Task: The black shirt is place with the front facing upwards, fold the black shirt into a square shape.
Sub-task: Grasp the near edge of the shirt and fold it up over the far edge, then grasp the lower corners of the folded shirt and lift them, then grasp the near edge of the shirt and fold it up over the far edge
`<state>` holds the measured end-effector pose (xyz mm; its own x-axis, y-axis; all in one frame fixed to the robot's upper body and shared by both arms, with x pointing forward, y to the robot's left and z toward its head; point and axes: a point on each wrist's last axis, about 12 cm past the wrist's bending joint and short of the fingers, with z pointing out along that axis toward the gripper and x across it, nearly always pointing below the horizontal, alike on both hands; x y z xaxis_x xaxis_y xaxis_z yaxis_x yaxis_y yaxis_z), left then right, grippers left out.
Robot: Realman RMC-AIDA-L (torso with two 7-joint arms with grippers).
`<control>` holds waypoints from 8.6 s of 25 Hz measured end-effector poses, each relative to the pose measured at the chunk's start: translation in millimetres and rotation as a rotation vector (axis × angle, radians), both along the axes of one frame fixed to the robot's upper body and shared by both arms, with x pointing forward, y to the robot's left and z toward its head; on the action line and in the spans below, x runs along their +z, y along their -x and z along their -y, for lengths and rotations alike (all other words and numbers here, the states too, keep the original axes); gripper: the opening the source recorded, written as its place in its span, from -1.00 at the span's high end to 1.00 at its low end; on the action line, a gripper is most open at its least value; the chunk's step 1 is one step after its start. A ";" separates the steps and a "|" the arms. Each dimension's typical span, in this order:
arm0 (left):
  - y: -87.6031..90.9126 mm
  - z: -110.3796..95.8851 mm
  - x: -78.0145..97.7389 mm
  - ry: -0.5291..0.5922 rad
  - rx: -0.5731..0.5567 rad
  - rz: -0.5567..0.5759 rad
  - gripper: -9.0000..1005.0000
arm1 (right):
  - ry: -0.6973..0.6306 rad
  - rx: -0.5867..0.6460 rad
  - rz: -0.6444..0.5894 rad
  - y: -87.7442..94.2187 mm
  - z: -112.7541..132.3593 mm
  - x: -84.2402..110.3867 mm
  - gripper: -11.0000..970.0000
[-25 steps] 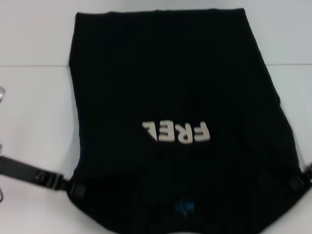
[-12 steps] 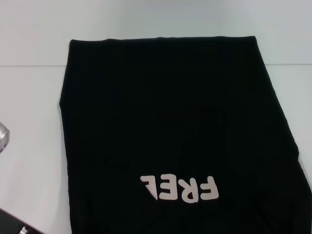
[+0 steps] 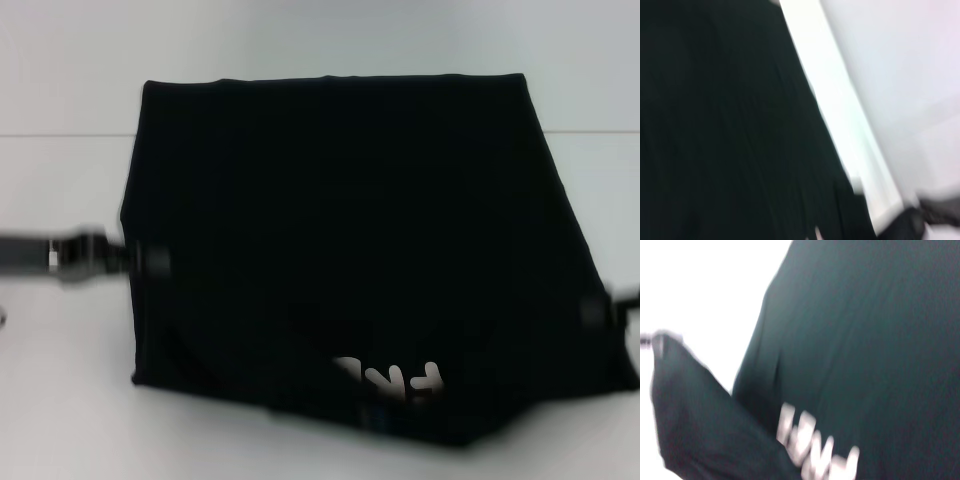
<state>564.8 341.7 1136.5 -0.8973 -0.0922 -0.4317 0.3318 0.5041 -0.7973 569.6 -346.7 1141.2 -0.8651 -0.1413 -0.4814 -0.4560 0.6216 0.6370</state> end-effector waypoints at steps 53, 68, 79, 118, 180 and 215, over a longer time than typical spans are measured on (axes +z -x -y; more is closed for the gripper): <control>-62.8 43.3 -61.5 -0.184 0.588 0.227 0.31 | 0.017 -0.541 0.476 -58.4 -42.2 -59.0 0.11; -17.7 0.6 -47.7 -0.057 0.338 0.045 -0.14 | -0.121 -0.070 0.528 3.6 -37.7 -58.6 -0.49; -23.8 7.9 -55.3 -0.204 0.297 0.101 -0.49 | -0.082 0.157 0.602 28.8 -70.0 -83.6 -0.50; -30.3 34.9 -60.2 -0.316 0.153 0.115 0.43 | -0.051 0.090 0.536 18.4 -52.9 -71.1 -0.49; -27.5 34.0 -59.3 -0.298 0.137 0.114 0.93 | 0.417 -0.291 -0.033 -59.7 -32.8 -33.7 0.77; 38.7 4.3 -18.4 0.052 -0.188 -0.159 0.93 | 0.194 0.195 -0.181 27.1 -6.5 -28.0 0.88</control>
<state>526.1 337.4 1118.1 -0.9570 0.0649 -0.2827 0.2843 0.4024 -0.8702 542.4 -340.1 1113.1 -0.8816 -0.3869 -0.2704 -0.4689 0.6516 0.5963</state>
